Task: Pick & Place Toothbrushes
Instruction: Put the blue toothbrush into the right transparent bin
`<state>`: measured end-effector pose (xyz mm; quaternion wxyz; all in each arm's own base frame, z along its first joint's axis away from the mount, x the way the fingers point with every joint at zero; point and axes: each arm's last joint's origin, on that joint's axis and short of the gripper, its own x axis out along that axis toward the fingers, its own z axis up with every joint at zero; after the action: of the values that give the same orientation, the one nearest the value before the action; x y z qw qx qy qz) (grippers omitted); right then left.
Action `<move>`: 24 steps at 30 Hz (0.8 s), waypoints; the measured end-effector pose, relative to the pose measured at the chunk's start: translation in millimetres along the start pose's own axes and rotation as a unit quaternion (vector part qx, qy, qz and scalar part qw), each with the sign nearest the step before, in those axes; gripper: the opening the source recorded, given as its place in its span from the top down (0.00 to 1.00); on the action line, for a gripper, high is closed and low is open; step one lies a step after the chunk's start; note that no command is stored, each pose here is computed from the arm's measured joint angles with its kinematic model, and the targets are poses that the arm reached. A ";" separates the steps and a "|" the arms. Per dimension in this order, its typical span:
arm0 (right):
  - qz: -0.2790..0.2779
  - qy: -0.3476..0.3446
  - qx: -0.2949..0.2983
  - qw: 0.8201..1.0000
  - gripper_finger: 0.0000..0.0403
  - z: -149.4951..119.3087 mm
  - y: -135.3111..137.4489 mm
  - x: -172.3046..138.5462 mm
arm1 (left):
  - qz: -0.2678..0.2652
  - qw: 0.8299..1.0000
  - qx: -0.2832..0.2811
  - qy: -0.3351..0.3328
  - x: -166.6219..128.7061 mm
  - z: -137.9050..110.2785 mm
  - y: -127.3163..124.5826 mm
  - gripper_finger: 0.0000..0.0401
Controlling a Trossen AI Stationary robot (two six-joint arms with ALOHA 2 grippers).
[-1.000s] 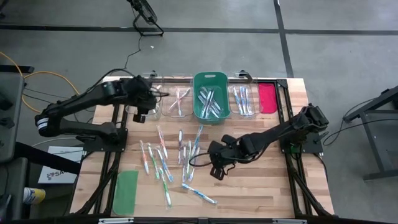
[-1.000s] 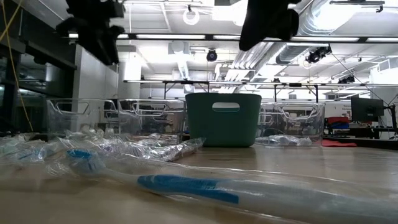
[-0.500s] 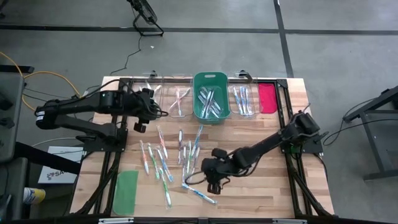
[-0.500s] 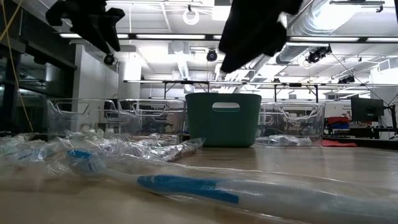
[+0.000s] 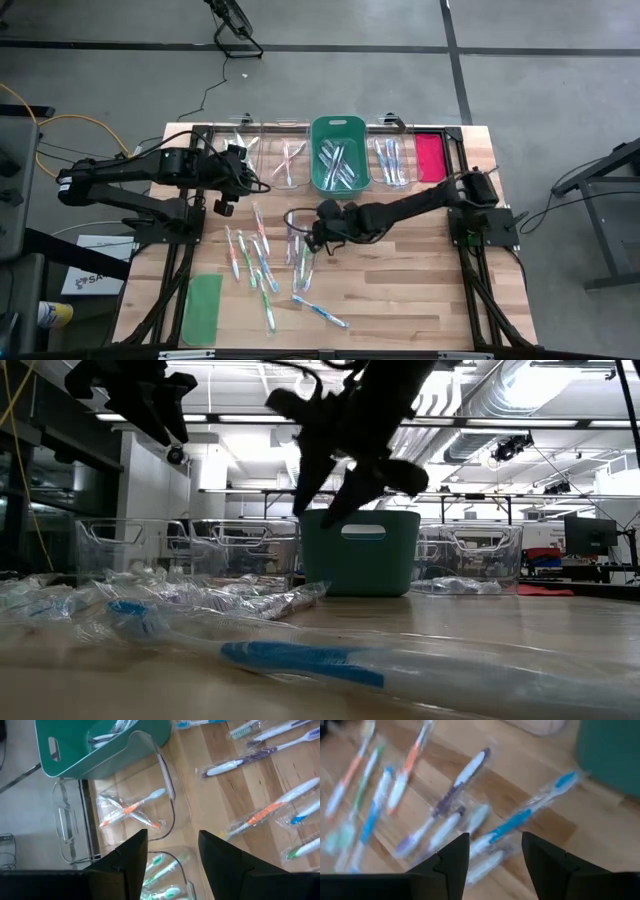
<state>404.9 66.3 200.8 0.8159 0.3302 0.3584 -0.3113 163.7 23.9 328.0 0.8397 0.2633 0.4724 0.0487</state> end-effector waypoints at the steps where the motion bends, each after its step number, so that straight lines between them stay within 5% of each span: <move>1: 0.003 0.002 0.025 1.000 0.56 1.4 -0.5 3.6 | 0.000 1.000 0.000 0.000 0.0 0.0 0.0 0.58; 24: -0.064 -0.079 0.128 0.987 0.56 -7.0 -15.4 71.7 | 0.001 1.000 -0.001 0.000 0.1 0.1 0.3 0.58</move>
<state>430.1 43.1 135.6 0.7709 0.3832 0.2704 -0.4310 163.9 24.1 328.0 0.8401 0.2632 0.4717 0.0501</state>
